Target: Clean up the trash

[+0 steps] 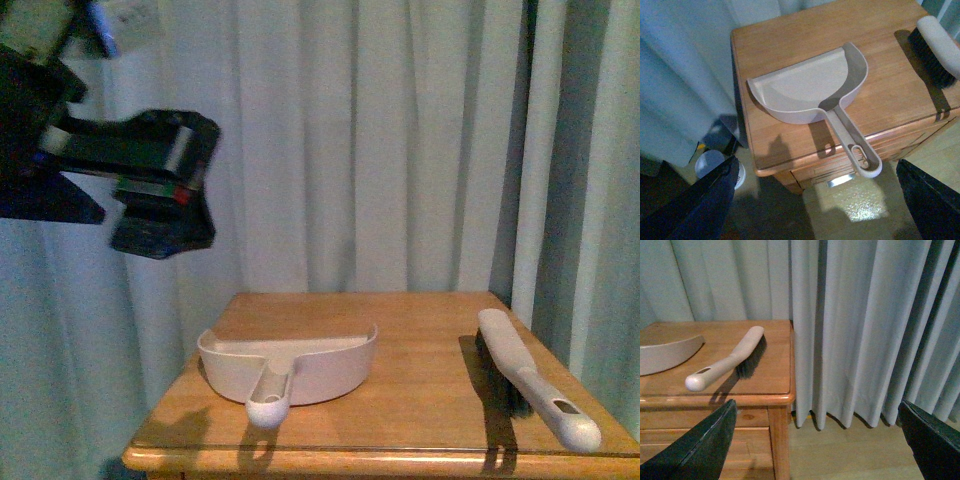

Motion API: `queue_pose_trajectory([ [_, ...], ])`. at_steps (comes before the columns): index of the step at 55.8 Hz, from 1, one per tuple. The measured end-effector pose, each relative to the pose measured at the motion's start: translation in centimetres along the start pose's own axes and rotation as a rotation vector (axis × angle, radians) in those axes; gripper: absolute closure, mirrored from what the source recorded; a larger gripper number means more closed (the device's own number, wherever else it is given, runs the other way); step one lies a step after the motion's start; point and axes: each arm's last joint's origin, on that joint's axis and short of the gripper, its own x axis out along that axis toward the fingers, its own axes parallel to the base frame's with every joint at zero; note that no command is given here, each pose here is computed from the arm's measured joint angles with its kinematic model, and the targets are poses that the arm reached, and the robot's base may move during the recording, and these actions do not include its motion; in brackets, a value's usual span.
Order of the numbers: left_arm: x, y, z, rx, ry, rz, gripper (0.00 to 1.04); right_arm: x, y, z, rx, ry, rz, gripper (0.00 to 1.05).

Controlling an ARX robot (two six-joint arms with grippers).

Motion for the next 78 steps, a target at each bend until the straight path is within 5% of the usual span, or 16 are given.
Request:
queue_pose_trajectory([
  [32,12.0,-6.2,0.3,-0.021,0.238,-0.003,0.08,0.0,0.0,0.0,0.0,0.0,0.0,0.07],
  [78,17.6,-5.0,-2.2,-0.024,0.337,0.088,0.08,0.0,0.0,0.0,0.0,0.0,0.0,0.07],
])
